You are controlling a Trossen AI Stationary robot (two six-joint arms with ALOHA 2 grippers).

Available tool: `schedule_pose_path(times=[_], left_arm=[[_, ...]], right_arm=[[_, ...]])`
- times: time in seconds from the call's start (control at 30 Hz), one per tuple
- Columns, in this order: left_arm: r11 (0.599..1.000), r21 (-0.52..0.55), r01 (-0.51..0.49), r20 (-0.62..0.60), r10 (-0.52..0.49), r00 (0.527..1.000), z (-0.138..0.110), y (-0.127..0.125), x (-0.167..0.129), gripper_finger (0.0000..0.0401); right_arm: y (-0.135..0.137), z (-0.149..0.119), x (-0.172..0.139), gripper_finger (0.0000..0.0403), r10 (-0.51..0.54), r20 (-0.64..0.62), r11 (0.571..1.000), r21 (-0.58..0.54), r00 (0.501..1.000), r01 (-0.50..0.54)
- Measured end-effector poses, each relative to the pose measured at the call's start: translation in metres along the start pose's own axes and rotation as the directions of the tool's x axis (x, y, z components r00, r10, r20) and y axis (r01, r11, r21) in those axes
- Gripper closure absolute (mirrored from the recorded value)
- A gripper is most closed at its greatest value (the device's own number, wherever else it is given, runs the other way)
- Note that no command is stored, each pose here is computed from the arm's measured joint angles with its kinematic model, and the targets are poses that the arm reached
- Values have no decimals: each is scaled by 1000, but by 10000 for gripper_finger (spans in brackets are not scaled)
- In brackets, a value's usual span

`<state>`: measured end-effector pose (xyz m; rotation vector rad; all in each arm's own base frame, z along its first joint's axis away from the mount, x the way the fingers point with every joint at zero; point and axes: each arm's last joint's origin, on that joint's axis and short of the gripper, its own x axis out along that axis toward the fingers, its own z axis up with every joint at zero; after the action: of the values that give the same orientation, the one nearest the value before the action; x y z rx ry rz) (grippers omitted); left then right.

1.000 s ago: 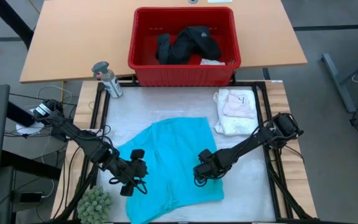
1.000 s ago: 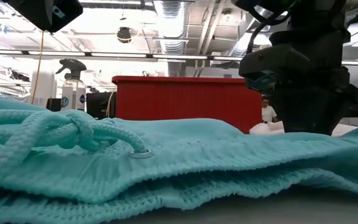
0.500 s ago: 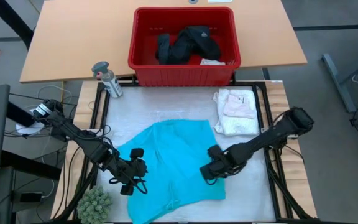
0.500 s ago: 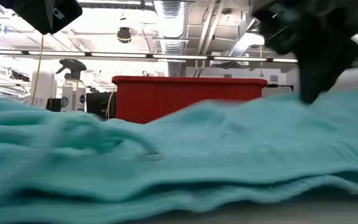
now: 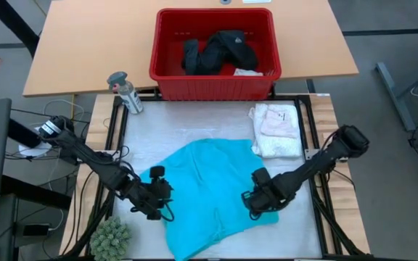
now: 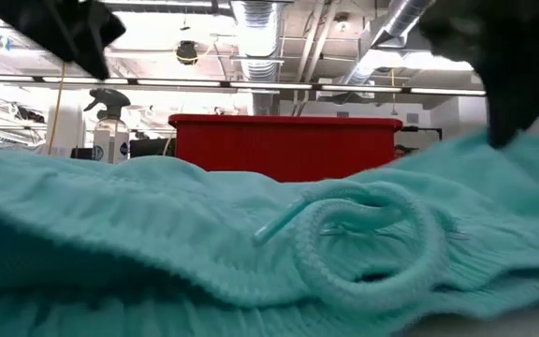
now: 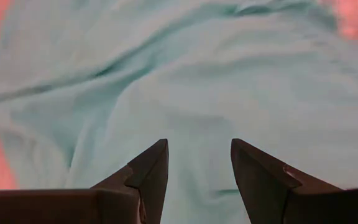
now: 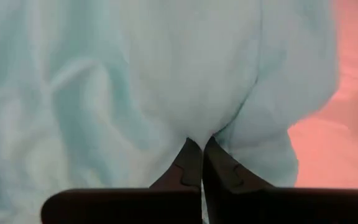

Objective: Fold Laundry from Bin
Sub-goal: Fold the light blue shorts

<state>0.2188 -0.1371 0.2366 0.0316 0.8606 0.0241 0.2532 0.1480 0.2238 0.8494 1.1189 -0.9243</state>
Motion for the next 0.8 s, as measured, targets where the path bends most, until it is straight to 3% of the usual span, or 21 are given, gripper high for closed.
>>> schedule_pose_path(times=[0.13,0.2,0.27,0.33,0.43,0.5,0.63,0.8], left_arm=[[970,-214,-113,-38,107,994,-24,8,13,237],[880,-450,-155,-61,143,988,-33,13,13,237],[720,-670,-180,-73,178,981,-38,18,9,237],[529,-826,-194,-97,205,974,-44,20,1,237],[256,-946,-199,-144,219,965,-55,19,-12,237],[129,-974,-185,-151,237,960,-64,14,-21,241],[80,-985,-150,-134,180,974,-67,4,-24,262],[96,-983,-154,-133,196,972,-70,-6,-12,267]], right_arm=[[-6,-3,2,382,-65,-46,998,-27,997,63],[-6,-2,2,374,-65,-53,998,-26,997,63],[-7,-2,2,369,-75,-58,997,-21,996,74],[-6,-3,3,369,-78,-59,997,-20,995,77],[-6,-4,3,376,-77,-61,997,-33,995,75],[-6,-4,3,378,-78,-61,997,-34,995,76],[-6,-7,3,373,-76,-61,996,-46,995,73],[-7,-7,3,375,-76,-62,996,-48,995,74]])
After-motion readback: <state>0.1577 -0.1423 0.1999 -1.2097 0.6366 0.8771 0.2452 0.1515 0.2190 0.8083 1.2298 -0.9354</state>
